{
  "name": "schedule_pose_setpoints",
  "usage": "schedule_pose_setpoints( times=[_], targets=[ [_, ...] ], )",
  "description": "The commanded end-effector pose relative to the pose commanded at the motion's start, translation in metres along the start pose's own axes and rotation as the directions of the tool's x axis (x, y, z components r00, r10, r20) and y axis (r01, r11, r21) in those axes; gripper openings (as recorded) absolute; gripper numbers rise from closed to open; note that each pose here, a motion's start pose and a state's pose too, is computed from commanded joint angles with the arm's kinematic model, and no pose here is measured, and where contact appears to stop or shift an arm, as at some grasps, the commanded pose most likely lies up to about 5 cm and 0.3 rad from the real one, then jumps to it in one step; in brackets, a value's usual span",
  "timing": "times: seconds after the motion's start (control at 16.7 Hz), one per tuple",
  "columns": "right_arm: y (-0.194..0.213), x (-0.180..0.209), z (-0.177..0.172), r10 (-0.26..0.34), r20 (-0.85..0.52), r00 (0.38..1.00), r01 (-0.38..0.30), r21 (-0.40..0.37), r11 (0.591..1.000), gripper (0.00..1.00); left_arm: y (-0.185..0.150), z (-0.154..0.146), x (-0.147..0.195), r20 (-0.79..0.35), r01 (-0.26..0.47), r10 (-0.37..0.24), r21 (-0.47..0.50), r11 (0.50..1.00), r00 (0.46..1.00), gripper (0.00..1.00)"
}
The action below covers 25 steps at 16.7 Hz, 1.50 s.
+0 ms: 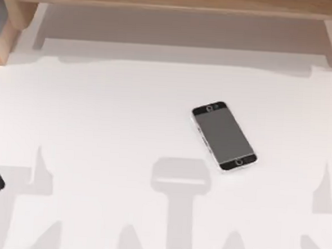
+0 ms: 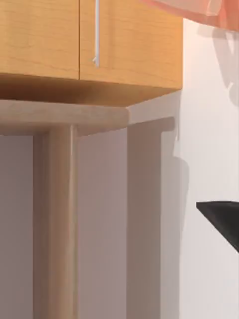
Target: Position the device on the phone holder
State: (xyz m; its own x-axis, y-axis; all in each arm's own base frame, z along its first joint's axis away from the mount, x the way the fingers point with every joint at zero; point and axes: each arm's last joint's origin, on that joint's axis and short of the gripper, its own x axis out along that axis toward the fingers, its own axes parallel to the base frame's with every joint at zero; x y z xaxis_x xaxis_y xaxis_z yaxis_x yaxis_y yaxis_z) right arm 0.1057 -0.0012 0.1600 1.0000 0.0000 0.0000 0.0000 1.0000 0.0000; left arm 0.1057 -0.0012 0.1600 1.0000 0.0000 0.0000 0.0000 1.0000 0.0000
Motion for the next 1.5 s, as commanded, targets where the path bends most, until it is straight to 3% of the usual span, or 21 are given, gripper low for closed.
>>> schedule_pose_setpoints(
  times=[0.36,0.6,0.78,0.9,1.08,1.26,1.5],
  targets=[
    [-0.001,0.001,0.018,-0.008,-0.079,0.997,0.009,0.01,1.0,1.0,0.0,0.0,0.0,0.0,0.0,0.0,0.0,1.0,1.0,1.0],
    [-0.001,0.013,0.07,-0.018,-0.258,0.966,0.027,0.031,0.999,1.0,0.0,0.0,0.0,0.0,0.0,0.0,0.0,1.0,1.0,1.0],
    [0.001,0.044,0.119,-0.016,-0.432,0.902,0.037,0.042,0.998,1.0,0.0,0.0,0.0,0.0,0.0,0.0,0.0,1.0,1.0,1.0],
    [0.004,0.079,0.145,-0.005,-0.561,0.828,0.035,0.043,0.998,1.0,0.0,0.0,0.0,0.0,0.0,0.0,0.0,1.0,1.0,1.0],
    [0.018,0.145,0.161,0.017,-0.742,0.67,0.011,0.034,0.999,1.0,0.0,0.0,0.0,0.0,0.0,0.0,0.0,1.0,1.0,1.0],
    [0.044,0.21,0.148,0.034,-0.877,0.478,-0.039,0.018,0.999,1.0,0.0,0.0,0.0,0.0,0.0,0.0,0.0,1.0,1.0,1.0],
    [0.098,0.269,0.105,0.034,-0.97,0.239,-0.141,0.0,0.99,1.0,0.0,0.0,0.0,0.0,0.0,0.0,0.0,1.0,1.0,1.0]
  ],
)
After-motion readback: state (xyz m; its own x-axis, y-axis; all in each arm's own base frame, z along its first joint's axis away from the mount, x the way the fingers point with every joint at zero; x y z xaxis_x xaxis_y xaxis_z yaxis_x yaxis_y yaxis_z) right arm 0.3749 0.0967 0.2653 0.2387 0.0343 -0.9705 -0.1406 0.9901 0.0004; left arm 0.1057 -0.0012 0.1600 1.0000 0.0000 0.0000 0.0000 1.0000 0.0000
